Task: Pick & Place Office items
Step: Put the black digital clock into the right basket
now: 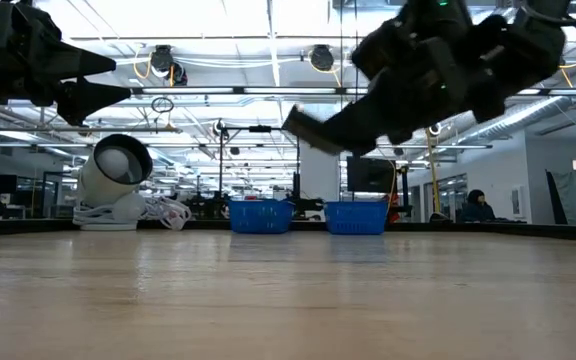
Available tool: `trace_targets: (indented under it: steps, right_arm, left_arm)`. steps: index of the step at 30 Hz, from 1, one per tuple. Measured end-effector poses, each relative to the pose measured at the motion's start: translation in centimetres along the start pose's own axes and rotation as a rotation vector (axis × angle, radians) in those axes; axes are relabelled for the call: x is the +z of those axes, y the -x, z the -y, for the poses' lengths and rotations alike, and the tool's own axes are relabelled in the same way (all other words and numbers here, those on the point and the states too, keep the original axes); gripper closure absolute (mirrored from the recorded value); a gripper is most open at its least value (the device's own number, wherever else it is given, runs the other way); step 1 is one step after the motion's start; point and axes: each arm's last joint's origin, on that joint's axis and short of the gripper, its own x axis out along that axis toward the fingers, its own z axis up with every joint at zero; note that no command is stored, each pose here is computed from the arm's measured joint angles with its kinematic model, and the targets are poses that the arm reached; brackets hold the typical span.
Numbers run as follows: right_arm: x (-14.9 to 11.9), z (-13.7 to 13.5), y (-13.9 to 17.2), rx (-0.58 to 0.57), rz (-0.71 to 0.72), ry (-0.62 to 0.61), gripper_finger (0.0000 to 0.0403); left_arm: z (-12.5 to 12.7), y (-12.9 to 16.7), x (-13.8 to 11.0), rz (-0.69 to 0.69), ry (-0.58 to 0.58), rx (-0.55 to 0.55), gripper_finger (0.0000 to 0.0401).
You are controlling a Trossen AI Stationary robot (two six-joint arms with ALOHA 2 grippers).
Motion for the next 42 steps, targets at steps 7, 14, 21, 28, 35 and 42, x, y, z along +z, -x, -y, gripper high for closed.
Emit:
trace_targets:
  steps: [7, 14, 21, 28, 35, 42]
  right_arm:
    - [-0.7, -0.5, 3.4, -0.02, 0.096, -0.024, 0.0253]
    - [-1.1, -0.7, 4.9, -0.06, 0.123, -0.054, 0.0246]
    - [-1.3, -0.7, 5.0, -0.082, 0.114, -0.058, 0.0254]
    - [-1.4, -0.2, 5.1, -0.238, 0.12, -0.094, 0.0245]
    - [-1.4, 0.2, 5.2, -0.393, 0.138, -0.123, 0.0252]
    - [-1.4, 0.6, 5.5, -0.556, 0.159, -0.159, 0.0253]
  left_arm:
    - [0.0, 0.0, 0.0, 0.0, 0.0, 0.0, 0.0077]
    - [0.0, 0.0, 0.0, 0.0, 0.0, 0.0, 0.0077]
    - [0.0, 0.0, 0.0, -0.001, 0.0, 0.0, 0.0077]
    - [0.0, 0.0, 0.0, -0.001, 0.0, 0.0, 0.0077]
    - [0.0, 0.0, 0.0, 0.0, 0.0, 0.0, 0.0077]
    - [0.0, 0.0, 0.0, 0.0, 0.0, 0.0, 0.0077]
